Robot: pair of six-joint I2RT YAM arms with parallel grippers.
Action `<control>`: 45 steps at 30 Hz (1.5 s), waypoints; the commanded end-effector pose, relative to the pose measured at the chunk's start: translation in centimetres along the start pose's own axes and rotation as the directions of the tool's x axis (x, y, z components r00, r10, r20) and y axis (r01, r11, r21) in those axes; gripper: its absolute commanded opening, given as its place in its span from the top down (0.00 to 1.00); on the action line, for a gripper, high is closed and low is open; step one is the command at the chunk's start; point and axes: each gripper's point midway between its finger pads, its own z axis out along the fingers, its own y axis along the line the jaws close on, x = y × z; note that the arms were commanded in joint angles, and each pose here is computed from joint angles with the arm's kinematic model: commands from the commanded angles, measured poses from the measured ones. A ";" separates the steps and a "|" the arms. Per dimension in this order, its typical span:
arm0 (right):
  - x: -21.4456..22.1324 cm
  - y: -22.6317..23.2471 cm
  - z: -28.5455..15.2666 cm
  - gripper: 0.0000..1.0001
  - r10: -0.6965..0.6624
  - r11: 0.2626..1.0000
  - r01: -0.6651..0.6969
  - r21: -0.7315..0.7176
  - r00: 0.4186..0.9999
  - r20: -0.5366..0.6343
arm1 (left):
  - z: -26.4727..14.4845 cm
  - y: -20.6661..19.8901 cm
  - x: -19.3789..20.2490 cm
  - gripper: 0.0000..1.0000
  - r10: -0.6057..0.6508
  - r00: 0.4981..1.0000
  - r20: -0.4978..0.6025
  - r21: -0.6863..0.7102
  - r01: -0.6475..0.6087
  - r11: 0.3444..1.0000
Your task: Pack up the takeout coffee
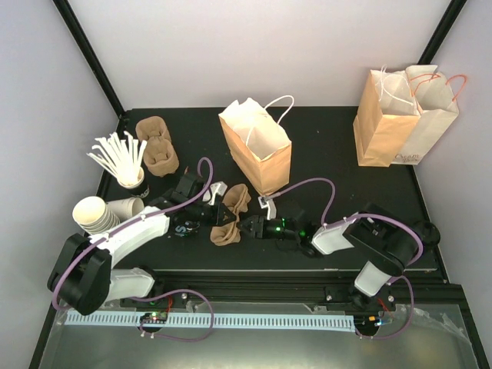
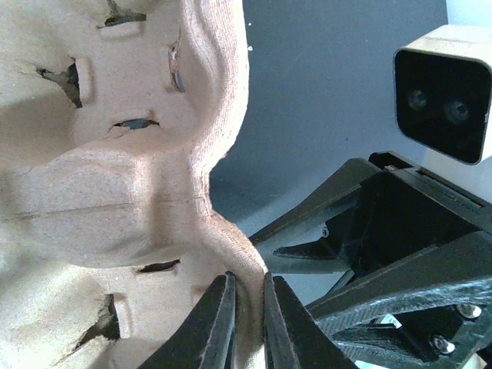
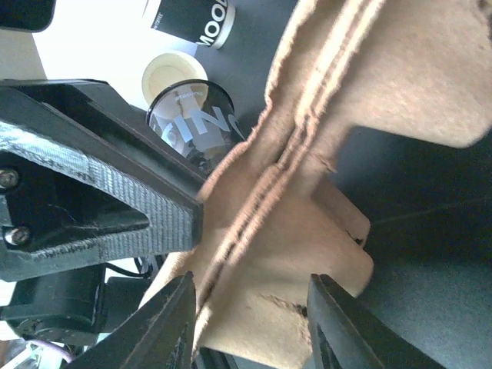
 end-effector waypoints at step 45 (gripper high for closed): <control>-2.3 -3.3 5.5 0.64 -0.087 0.964 0.079 0.256 0.996 0.021 | -15.1 -3.5 -6.1 0.88 0.305 0.908 0.287 -0.393 -0.179 0.902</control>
